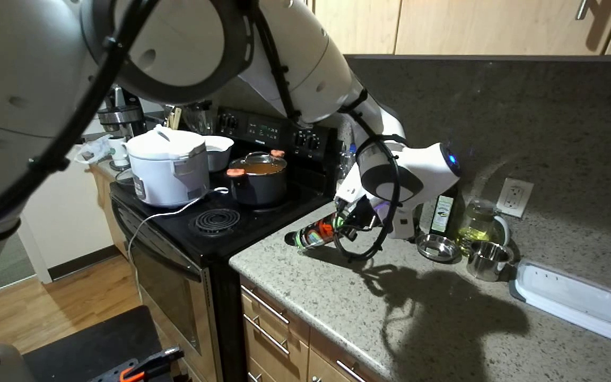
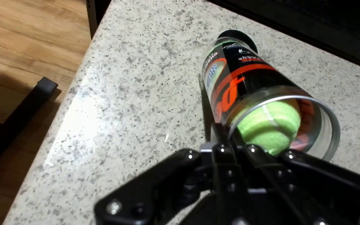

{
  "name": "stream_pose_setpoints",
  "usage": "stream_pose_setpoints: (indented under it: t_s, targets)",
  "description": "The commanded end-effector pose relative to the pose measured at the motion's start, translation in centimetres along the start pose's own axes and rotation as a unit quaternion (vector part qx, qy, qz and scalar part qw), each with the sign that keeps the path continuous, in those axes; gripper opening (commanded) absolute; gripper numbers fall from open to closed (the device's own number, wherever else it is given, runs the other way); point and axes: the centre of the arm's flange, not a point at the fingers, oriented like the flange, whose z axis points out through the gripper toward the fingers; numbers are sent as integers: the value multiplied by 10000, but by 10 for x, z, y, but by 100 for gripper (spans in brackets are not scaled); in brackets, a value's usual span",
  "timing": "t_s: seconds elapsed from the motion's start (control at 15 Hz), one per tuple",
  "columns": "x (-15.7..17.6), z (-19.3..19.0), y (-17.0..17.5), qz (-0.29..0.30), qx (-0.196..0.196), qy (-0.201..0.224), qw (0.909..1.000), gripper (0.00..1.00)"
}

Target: Put two tennis balls on the counter

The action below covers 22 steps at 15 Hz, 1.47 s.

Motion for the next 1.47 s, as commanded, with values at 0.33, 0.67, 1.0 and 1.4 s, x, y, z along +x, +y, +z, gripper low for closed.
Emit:
stream_pose_setpoints:
  t_s: [0.33, 0.67, 1.0, 1.4]
  targets:
    - [2, 0, -1, 30, 24, -6, 10000, 1]
    - [17, 1, -1, 194, 112, -184, 9996, 1]
    - [37, 1, 5, 428, 260, -447, 9977, 1]
    - [70, 4, 9, 694, 289, -833, 9937, 1]
